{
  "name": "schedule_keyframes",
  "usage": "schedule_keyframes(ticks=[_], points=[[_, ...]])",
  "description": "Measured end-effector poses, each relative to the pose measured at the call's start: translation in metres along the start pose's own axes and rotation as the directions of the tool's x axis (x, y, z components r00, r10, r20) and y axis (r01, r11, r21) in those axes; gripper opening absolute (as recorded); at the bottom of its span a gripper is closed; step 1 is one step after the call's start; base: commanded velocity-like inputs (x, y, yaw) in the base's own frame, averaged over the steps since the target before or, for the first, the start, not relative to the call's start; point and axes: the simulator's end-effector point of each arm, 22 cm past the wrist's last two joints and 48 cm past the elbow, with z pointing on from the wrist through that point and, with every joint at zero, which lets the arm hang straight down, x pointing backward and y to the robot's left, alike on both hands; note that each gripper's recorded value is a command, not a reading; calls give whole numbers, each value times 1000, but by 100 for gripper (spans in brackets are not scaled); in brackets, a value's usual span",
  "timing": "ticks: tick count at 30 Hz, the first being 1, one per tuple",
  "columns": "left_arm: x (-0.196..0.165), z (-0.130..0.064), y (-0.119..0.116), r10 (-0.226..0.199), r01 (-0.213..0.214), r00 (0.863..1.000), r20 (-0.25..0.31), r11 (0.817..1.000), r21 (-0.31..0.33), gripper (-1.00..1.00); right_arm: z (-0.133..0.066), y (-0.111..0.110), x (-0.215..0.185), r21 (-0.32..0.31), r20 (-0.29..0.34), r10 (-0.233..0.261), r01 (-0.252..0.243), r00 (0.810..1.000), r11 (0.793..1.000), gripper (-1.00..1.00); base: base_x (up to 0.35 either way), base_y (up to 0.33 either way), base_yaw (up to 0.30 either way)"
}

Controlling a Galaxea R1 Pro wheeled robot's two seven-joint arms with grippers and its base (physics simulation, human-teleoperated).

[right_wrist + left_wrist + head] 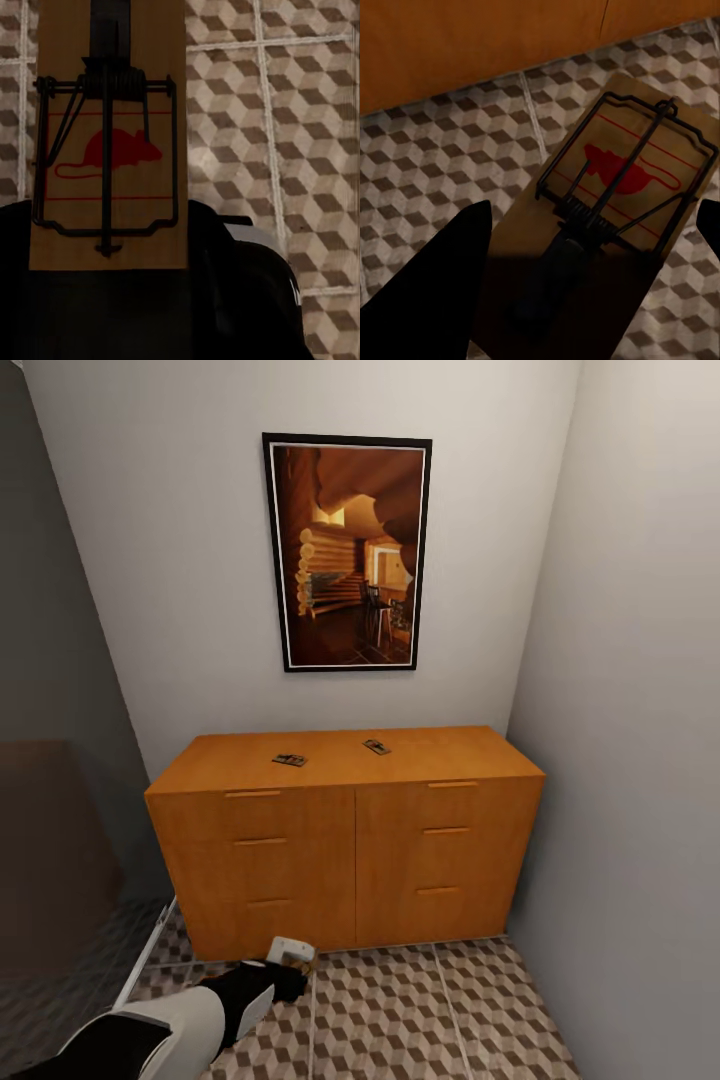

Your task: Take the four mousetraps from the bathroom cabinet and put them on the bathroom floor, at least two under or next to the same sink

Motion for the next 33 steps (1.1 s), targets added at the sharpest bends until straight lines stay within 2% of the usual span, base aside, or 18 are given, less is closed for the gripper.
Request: schedule_keyframes(ticks=[4,9,14,16,18,19,20,21,24,27,31,33], points=[[33,3,6,-5,5,1000,-19,1000,-8,-100,6,-7,-20,8,47,-7,6,999,1000,-100,0,0,0],[73,5,20,-12,11,999,-44,1000,-25,-100,13,-25,-47,30,107,-24,21,994,999,-100,0,0,0],[110,5,33,-16,13,997,-75,999,-43,-100,18,-42,-76,50,169,-45,37,985,998,-100,0,0,0],[128,3,46,-19,15,997,-76,998,-59,-100,20,-54,-96,66,212,-59,47,976,997,-100,0,0,0],[129,3,55,-21,18,999,-39,997,-70,-100,21,-62,-107,74,234,-71,55,970,996,-100,0,0,0],[126,2,62,-21,21,1000,7,997,-79,-100,22,-67,-115,80,248,-78,60,966,995,-100,0,0,0],[120,0,71,-19,27,996,87,996,-91,-100,22,-71,-127,86,270,-86,65,959,994,-100,0,0,0],[120,-4,78,-15,29,990,141,995,-100,-100,22,-74,-140,89,295,-92,69,951,994,-100,0,0,0],[134,-9,90,-8,28,985,170,993,-115,-100,22,-76,-164,95,343,-100,72,934,993,-100,0,0,0],[148,-13,101,-2,25,985,175,991,-129,-100,22,-76,-182,99,373,-106,74,922,992,-100,0,0,0],[153,-22,106,9,27,967,255,990,-138,-100,21,-78,-199,102,398,-112,77,911,992,-100,0,0,0],[158,-25,106,12,27,962,272,990,-139,-100,20,-77,-209,103,418,-114,78,901,992,-100,0,0,0]])
